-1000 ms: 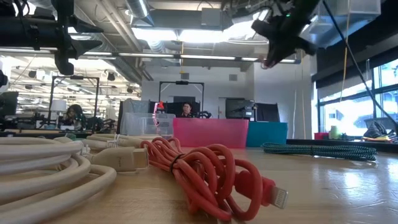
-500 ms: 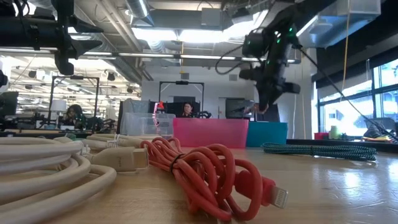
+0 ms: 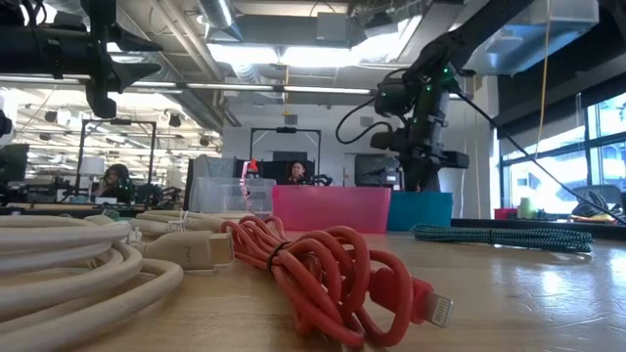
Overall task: Pick & Place USB Port
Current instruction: Put the pink USB cable into the blue bin, then put the blue patterned USB cable into the transparent bin
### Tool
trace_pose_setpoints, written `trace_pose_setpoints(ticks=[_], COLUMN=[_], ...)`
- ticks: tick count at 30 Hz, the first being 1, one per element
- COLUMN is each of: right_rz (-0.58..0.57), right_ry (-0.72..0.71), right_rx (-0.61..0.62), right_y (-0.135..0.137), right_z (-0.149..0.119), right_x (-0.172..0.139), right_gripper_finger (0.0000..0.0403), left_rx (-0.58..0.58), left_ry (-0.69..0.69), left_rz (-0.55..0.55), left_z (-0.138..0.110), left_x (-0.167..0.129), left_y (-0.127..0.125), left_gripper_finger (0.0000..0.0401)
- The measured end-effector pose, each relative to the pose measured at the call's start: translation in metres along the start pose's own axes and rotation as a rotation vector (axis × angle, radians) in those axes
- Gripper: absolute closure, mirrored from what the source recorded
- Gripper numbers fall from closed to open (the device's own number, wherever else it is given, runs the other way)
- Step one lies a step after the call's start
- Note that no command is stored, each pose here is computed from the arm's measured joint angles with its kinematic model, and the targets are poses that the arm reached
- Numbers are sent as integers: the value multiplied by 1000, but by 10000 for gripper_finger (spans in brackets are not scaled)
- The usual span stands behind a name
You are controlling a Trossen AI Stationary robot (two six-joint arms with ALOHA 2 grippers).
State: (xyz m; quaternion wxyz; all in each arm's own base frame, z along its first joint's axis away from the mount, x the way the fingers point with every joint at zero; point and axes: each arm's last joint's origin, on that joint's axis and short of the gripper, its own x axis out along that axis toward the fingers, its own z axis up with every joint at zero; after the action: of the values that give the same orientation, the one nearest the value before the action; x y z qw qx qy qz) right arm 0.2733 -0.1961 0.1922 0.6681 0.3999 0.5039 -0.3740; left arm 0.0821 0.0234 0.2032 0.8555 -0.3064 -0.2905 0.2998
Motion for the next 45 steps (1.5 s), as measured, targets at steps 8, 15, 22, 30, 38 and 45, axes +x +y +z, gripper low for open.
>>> trace_pose_setpoints(ticks=[8, 15, 22, 30, 38, 45], right_rz=[36, 45, 32, 0, -14, 2], right_ry=[24, 15, 32, 2, 54, 41], right_rx=[25, 41, 30, 3, -37, -57], right_y=[2, 3, 7, 14, 25, 30], right_z=[-1, 0, 1, 13, 23, 31], right_x=[1, 2, 18, 21, 29, 18], right_gripper_finger=[370, 370, 370, 370, 370, 255], left_rx=[0, 1, 1, 1, 1, 1], left_ry=[0, 0, 0, 0, 0, 0], left_rz=[0, 0, 0, 0, 1, 0], left_z=[0, 0, 0, 0, 0, 0], left_x=[0, 0, 0, 0, 0, 0], left_y=[0, 0, 0, 0, 0, 0], left_gripper_finger=[258, 258, 258, 258, 258, 258])
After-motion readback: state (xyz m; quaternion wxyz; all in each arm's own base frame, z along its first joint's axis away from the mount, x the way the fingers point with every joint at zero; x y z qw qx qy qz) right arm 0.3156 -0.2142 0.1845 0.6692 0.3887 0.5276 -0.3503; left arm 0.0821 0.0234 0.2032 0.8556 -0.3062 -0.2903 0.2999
